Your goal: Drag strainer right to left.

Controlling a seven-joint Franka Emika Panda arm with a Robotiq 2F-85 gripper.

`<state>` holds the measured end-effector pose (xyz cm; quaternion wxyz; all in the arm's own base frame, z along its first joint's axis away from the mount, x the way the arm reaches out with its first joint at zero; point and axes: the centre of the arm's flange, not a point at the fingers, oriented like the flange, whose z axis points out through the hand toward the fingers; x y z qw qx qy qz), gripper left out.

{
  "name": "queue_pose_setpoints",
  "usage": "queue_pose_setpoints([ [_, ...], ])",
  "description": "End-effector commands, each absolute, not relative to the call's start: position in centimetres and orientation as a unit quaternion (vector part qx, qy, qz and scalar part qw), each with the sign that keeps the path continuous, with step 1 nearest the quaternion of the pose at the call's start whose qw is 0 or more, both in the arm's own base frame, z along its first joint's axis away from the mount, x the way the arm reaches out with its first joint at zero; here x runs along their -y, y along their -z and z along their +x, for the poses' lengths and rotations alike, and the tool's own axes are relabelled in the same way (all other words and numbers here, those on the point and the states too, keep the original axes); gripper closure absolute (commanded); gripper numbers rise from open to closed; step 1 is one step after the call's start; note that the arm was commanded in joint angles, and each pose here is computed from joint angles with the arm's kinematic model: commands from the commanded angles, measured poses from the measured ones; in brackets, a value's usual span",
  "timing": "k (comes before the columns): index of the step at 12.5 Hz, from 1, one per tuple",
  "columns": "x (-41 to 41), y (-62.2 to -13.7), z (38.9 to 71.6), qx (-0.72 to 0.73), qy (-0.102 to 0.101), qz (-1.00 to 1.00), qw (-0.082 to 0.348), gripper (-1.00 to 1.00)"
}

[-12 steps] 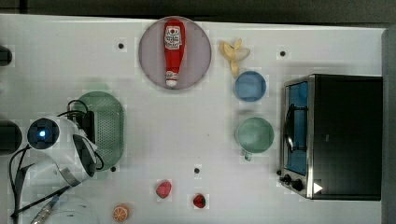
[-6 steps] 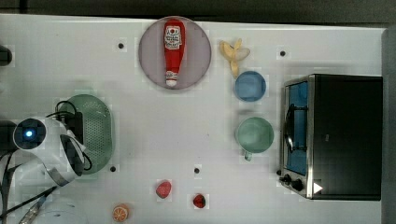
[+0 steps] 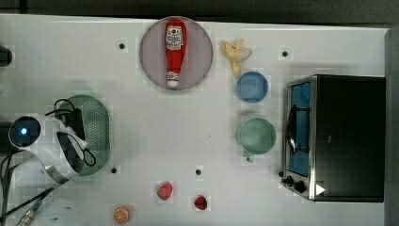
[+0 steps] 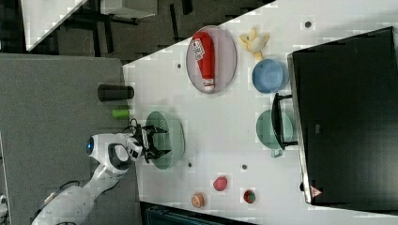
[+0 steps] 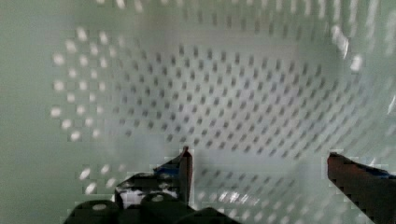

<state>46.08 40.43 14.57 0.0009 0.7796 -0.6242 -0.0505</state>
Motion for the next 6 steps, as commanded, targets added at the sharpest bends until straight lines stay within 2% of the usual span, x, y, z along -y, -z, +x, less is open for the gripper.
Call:
queue_pose_setpoints([
  [1, -35.6, -27.0, 51.5, 0.557, 0.015, 0.829, -0.040, -1.00],
  [3, -30.3, -34.0, 53.6, 0.528, 0.010, 0.849, -0.037, -1.00],
  [6, -18.5, -44.2, 55.3, 0.487, 0.015, 0.872, -0.041, -1.00],
])
